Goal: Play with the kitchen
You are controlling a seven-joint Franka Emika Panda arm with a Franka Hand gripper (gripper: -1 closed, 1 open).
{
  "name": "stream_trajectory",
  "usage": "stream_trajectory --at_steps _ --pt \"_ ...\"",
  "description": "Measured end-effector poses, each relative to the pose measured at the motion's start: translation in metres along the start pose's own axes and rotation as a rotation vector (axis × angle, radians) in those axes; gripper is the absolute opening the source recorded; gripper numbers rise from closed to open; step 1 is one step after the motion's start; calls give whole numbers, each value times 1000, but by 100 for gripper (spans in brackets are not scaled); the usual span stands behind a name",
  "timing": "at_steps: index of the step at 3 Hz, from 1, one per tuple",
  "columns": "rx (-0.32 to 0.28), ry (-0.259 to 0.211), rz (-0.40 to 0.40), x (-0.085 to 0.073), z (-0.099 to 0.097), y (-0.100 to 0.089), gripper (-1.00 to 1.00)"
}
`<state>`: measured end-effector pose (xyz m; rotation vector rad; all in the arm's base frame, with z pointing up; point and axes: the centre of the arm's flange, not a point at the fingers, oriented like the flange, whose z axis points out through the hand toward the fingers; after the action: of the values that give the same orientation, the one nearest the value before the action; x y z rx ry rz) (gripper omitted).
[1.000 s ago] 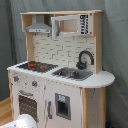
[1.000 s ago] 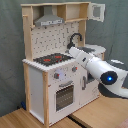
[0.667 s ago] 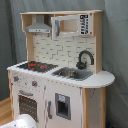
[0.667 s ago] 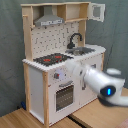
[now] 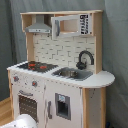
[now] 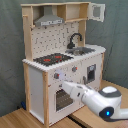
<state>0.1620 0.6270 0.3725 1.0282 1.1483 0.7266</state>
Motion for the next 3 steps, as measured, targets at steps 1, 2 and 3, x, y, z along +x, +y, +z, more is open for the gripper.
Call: stream_trajectory --at_steps 1,2,3 --pt "-21 57 -68 7 8 -18 100" --pt "-29 89 -106 -3 22 -6 100" --pt "-35 125 -148 -12 38 -4 100"
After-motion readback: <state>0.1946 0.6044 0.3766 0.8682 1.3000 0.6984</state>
